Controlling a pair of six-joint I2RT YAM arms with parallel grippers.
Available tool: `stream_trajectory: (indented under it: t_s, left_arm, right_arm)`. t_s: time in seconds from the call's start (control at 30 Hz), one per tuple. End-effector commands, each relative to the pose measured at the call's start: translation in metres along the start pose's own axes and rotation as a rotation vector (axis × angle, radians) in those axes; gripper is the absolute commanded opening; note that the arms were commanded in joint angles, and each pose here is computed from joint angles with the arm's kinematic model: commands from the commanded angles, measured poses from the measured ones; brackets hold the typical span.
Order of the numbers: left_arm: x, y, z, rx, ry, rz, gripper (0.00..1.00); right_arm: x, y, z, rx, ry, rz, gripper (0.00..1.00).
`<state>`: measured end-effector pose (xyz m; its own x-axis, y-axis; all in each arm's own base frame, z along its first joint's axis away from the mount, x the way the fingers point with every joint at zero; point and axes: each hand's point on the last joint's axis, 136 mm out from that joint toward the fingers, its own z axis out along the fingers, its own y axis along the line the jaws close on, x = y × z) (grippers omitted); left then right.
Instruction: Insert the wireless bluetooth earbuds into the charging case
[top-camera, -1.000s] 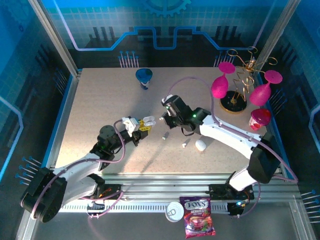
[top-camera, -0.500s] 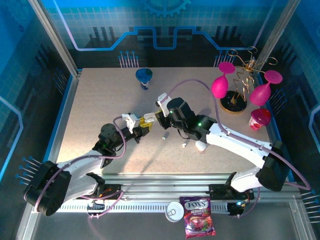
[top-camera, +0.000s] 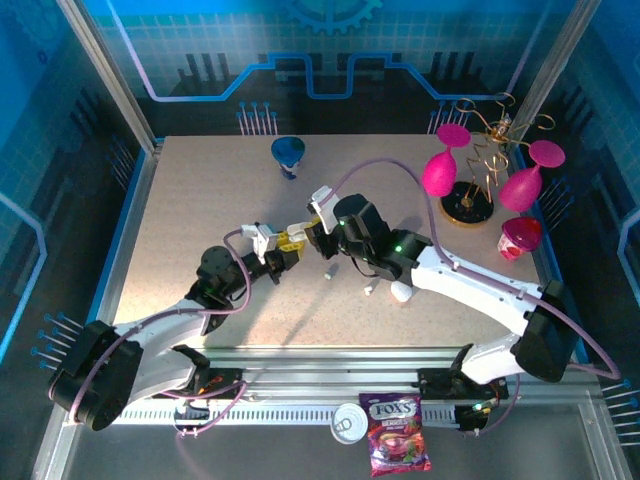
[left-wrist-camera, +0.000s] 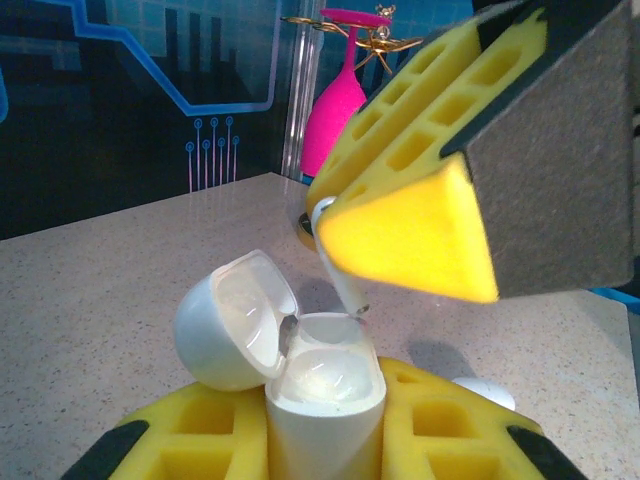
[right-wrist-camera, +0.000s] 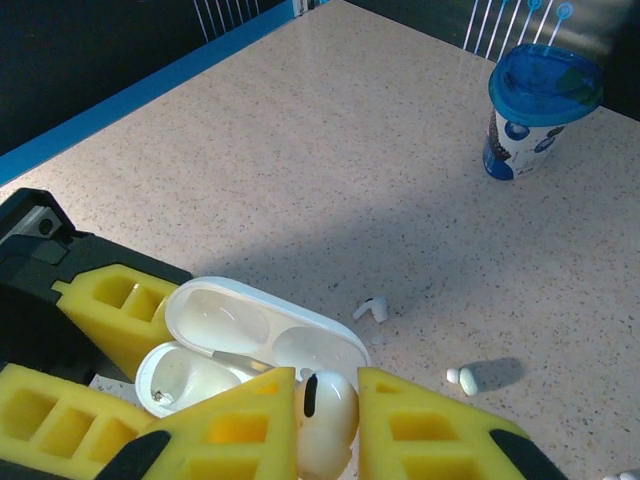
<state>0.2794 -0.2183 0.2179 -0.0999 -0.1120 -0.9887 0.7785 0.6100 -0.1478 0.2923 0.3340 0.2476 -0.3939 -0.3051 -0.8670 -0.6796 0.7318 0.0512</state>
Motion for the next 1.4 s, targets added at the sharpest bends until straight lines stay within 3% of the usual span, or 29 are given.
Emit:
stream_trajectory:
  t_s: [0.0, 0.43, 0.57, 0.8, 0.9, 1.13, 1.37]
  left_arm:
    - [-0.029, -0.004, 0.002, 0.007, -0.085, 0.015, 0.0]
    - [-0.035, 0.0, 0.001, -0.013, -0.107, -0.007, 0.0]
    - [-0.036, 0.0, 0.002, -0.014, -0.113, -0.001, 0.0]
    - [-0.031, -0.002, 0.002, 0.001, -0.11, 0.004, 0.0]
    - [-0.03, -0.003, 0.002, 0.008, -0.116, 0.014, 0.0]
    - [-0.031, -0.009, 0.004, 0.047, -0.12, 0.029, 0.0]
    - [-0.036, -0.014, 0.005, 0.077, -0.125, 0.038, 0.0]
  right_arm:
    - [0.006, 0.007, 0.007, -0.022, 0.005, 0.005, 0.17]
    - [0.009, 0.009, 0.009, -0.036, 0.01, -0.002, 0.19]
    - [0.005, 0.014, 0.003, -0.065, 0.007, 0.011, 0.28]
    - [-0.023, 0.014, -0.026, -0.115, -0.071, 0.087, 0.54]
    - [-0.029, 0.008, -0.035, -0.155, -0.095, 0.16, 0.59]
    - [-0.01, -0.028, -0.035, -0.217, -0.074, 0.379, 0.63]
    - [0.014, -0.034, -0.02, -0.232, 0.015, 0.414, 0.59]
